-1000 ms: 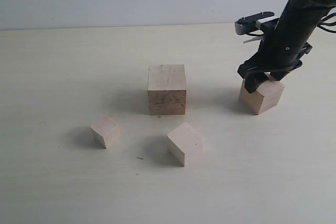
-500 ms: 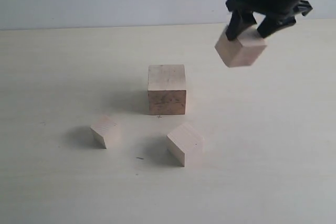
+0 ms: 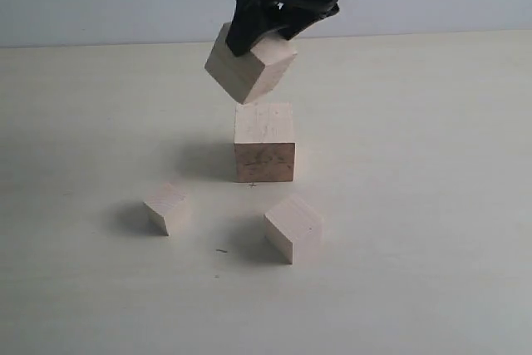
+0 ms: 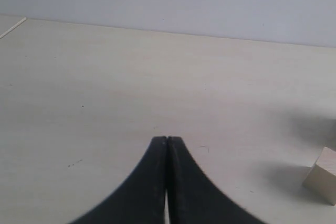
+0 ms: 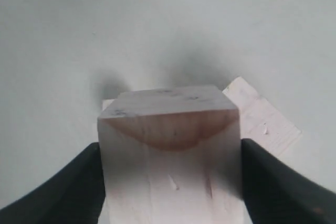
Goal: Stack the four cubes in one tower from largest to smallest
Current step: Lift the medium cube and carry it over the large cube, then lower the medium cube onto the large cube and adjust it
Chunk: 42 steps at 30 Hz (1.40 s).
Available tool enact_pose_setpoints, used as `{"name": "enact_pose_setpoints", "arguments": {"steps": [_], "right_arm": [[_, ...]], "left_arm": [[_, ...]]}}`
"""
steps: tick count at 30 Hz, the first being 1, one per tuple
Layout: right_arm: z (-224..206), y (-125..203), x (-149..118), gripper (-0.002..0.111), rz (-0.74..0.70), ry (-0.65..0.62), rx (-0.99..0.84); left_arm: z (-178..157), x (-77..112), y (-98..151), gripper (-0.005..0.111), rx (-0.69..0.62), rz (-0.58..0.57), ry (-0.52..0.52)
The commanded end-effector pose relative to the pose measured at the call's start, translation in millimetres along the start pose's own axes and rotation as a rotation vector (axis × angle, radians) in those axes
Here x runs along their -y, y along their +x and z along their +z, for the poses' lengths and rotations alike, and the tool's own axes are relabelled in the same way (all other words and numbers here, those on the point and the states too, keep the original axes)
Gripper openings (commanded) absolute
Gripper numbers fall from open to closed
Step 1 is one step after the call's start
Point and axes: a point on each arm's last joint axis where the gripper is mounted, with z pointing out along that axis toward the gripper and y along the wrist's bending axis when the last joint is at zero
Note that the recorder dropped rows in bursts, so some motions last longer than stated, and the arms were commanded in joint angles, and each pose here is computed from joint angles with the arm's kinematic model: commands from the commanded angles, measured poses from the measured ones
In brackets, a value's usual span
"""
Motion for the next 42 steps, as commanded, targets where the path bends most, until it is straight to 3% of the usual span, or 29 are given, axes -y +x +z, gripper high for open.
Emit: {"name": "enact_pose_setpoints", "arguments": {"steps": [1, 4, 6, 10, 30, 36, 42], "right_arm": [[19.9, 0.1, 4.9, 0.053, -0.265, 0.111, -0.087], [36.5, -2.2, 15.2, 0.054, -0.308, 0.141, -0.07], [45.2, -2.8, 16.7, 0.054, -0.456, 0.111, -0.07], [47.6, -1.5, 18.4, 0.054, -0.613, 0.126, -0.104], [66.7, 8.0, 22.3, 0.054, -0.614, 0.075, -0.19], [74.3, 6.5, 29.0, 0.055, -0.625, 0.117, -0.178], [74.6, -1.2, 31.2, 0.066, -0.629, 0.166, -0.104]], "left_arm": [[0.2, 0.5, -0.9, 0.0, 0.006, -0.004, 0.007], [0.2, 0.5, -0.9, 0.0, 0.006, -0.004, 0.007], [0.2, 0.5, -0.9, 0.0, 0.006, -0.004, 0.007], [0.2, 0.5, -0.9, 0.0, 0.006, -0.004, 0.007], [0.2, 0.5, -0.9, 0.0, 0.006, -0.004, 0.007], [0.2, 0.5, -0.9, 0.0, 0.006, -0.004, 0.007], [0.2, 0.5, -0.9, 0.0, 0.006, -0.004, 0.007]]}}
